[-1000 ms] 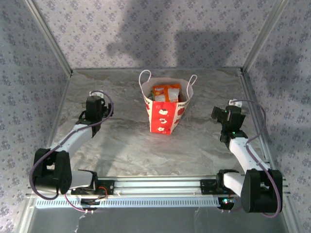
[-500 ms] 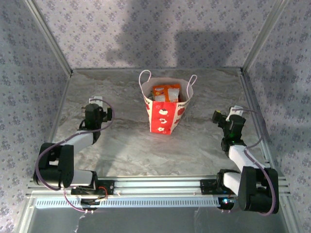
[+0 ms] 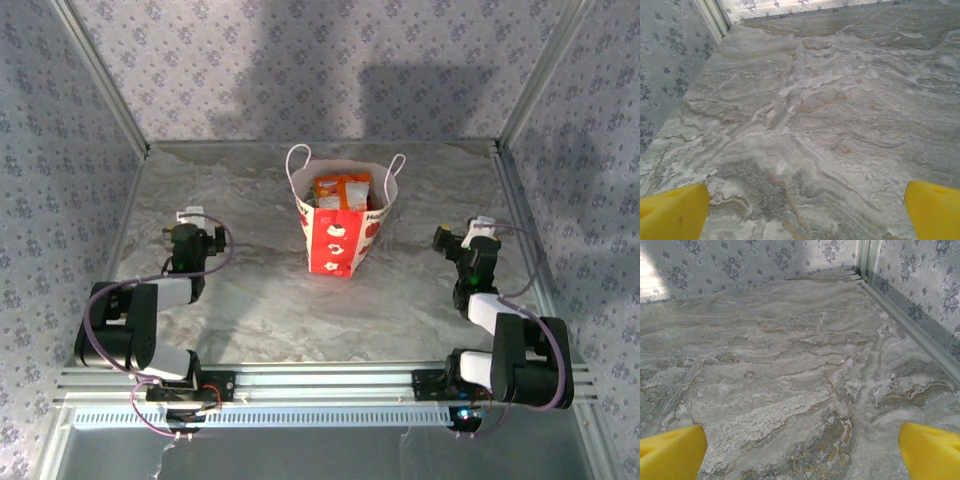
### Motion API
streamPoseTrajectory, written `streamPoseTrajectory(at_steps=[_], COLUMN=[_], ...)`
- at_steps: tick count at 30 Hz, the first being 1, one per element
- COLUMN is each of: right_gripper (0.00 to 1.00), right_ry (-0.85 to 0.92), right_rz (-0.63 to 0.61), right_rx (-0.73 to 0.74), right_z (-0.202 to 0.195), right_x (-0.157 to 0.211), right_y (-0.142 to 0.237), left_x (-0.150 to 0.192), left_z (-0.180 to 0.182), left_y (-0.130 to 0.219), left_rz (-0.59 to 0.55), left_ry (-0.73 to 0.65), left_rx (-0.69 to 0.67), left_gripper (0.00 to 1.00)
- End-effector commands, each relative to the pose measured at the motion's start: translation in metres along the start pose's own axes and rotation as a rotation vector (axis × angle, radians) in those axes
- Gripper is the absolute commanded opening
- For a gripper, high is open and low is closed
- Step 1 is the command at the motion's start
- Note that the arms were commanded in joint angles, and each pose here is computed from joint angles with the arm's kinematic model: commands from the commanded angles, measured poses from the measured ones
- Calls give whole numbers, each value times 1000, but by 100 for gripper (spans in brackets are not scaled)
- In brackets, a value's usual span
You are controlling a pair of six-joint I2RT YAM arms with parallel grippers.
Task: Place the snacks into the paper bag
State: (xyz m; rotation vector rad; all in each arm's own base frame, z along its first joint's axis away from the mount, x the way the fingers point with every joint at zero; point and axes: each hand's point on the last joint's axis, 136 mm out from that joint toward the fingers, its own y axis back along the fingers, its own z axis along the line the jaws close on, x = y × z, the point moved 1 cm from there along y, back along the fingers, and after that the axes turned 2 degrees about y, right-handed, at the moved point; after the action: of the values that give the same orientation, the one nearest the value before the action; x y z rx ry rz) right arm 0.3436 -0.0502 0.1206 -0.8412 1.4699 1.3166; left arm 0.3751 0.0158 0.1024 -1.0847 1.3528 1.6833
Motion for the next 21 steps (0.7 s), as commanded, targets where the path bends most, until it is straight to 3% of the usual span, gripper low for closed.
streamPoseTrajectory(at_steps=[1, 13, 21], right_gripper=[100, 100, 100], right_ry=[11, 50, 132], right_rz=[-33, -20, 79], right_rx=[-12, -75, -69], right_z=[1, 14, 28], right_x=[1, 21, 24], right_y=[-2, -24, -39], left_x=[-4, 2, 4], left_z=[-5, -7, -4], left_y=[-2, -11, -15], left_rz=[-76, -42, -10], left_ry=[42, 56, 87], left_rx=[51, 99, 115], left_gripper=[100, 100, 100])
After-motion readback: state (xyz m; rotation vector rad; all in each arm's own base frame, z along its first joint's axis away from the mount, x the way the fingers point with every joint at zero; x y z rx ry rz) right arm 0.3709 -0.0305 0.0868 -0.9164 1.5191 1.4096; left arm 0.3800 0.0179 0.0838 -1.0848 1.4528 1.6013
